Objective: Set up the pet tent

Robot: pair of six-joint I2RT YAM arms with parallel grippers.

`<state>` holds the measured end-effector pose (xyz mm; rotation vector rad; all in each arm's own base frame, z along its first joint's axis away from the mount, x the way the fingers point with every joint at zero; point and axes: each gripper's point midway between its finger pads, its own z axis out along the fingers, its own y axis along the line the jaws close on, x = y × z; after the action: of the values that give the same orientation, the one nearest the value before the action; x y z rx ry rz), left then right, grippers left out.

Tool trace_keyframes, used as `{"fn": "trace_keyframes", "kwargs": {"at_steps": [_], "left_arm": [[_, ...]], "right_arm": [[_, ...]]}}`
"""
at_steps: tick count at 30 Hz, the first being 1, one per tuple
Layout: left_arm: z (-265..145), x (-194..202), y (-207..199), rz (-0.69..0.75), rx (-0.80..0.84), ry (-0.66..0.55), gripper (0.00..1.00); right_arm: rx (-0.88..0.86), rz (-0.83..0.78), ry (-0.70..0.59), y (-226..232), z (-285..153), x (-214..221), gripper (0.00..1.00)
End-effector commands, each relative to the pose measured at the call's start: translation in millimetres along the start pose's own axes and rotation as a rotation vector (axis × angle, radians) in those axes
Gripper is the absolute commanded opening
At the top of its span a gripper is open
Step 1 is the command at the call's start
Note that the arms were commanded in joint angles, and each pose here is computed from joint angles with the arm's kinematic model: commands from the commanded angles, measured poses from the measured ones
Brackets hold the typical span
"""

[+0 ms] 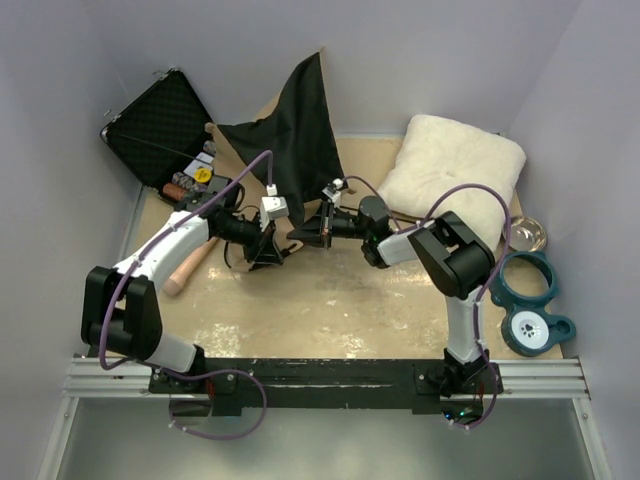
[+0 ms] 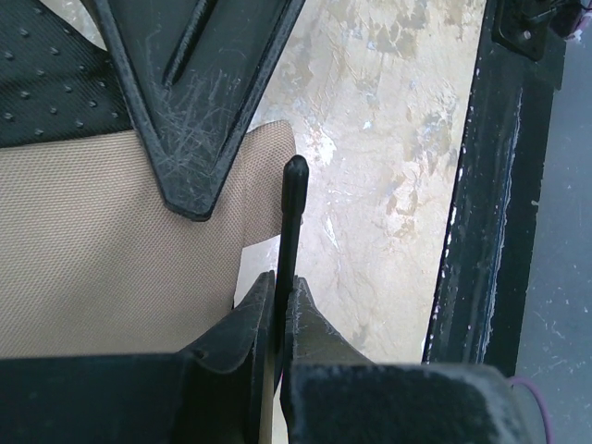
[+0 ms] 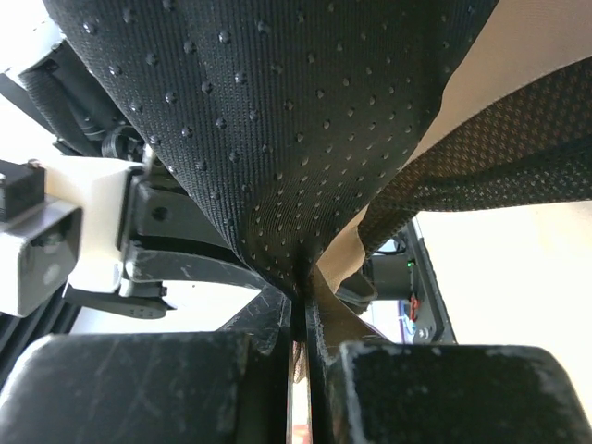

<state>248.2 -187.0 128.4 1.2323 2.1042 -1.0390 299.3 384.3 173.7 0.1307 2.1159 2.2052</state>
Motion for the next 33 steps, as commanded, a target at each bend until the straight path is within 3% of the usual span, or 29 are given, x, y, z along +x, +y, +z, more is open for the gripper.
{"fn": "trace_keyframes", "kwargs": {"at_steps": [1,33], "left_arm": [[-32,111,42,-0.175,-0.273,0.442,0.0],[-36,119,49,-0.163,-0.305,0.483,0.0]], "right_arm": [[-0.376,-0.398,-0.124,149,-51,-22,0.0],[-0.365,-0.446,-0.165,168,-74,-34,0.0]]}}
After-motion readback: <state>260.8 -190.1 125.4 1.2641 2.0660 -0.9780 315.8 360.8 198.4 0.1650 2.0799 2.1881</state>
